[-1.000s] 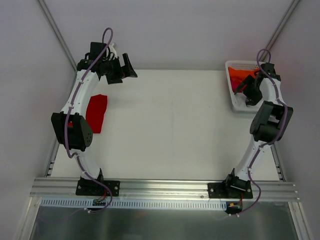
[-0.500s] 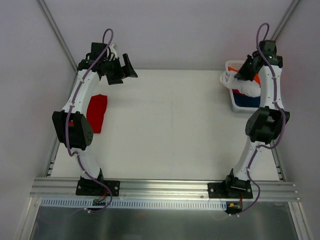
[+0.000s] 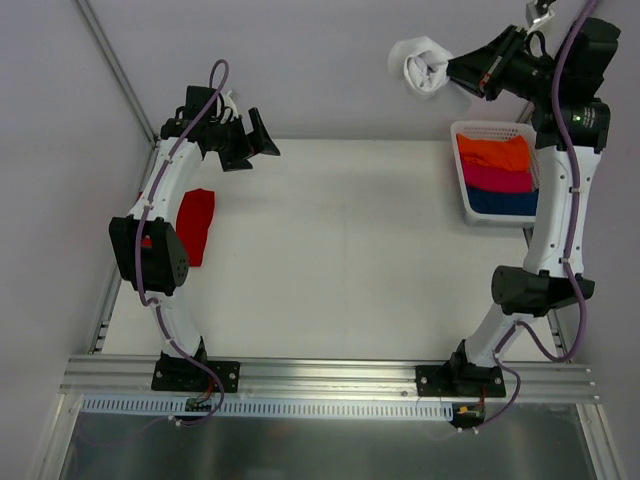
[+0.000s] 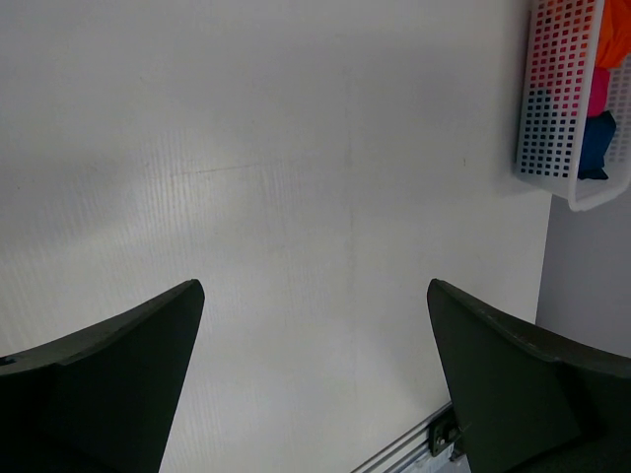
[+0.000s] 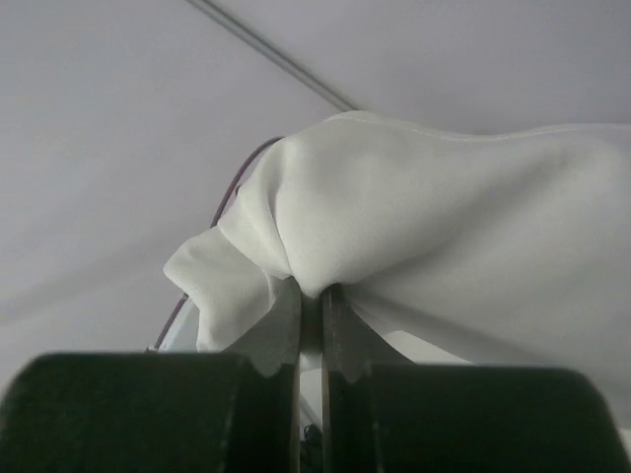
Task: Fold and stack the t-shirts
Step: Grab crumpled tshirt from bin with the right arm, then move the tshirt to the center of the board, then flatten out the tshirt
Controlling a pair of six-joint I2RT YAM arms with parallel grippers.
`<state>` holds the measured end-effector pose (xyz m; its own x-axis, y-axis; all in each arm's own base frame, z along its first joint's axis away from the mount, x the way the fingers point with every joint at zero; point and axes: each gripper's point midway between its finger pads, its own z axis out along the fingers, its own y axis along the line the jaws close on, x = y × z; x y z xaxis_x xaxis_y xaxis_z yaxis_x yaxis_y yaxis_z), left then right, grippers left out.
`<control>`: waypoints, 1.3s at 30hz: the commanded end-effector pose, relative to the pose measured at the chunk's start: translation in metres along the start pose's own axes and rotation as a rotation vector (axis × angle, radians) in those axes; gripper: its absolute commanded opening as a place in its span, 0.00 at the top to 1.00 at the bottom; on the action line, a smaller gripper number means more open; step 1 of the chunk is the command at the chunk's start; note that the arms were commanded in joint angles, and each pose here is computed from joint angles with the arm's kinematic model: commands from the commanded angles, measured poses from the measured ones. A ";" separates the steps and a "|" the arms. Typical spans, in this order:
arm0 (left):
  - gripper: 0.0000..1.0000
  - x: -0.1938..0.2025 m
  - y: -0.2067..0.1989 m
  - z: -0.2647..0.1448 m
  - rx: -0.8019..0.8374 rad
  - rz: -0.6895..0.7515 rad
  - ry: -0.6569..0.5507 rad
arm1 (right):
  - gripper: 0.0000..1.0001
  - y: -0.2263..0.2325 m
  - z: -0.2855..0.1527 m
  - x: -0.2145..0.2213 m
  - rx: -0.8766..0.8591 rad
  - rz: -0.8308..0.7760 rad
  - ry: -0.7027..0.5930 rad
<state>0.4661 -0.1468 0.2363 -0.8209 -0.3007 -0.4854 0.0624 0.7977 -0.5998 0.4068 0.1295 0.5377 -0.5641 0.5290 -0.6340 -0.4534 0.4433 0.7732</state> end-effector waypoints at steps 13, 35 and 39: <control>0.01 0.003 -0.038 -0.007 0.118 0.035 0.019 | 0.96 -0.088 -0.036 0.217 0.388 0.226 0.819; 0.01 0.045 -0.047 0.012 0.130 0.034 0.124 | 0.13 -0.188 0.009 0.312 0.661 0.051 0.862; 0.01 0.065 -0.036 0.021 0.109 0.006 0.171 | 0.14 -0.222 0.040 0.332 0.678 0.034 0.888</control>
<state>0.4330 -0.2036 0.2144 -0.8952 -0.1929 -0.4018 0.1304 0.7488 -0.6499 0.3215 0.2271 0.1729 -0.9922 -0.0446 -0.1161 -0.0949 0.8747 0.4753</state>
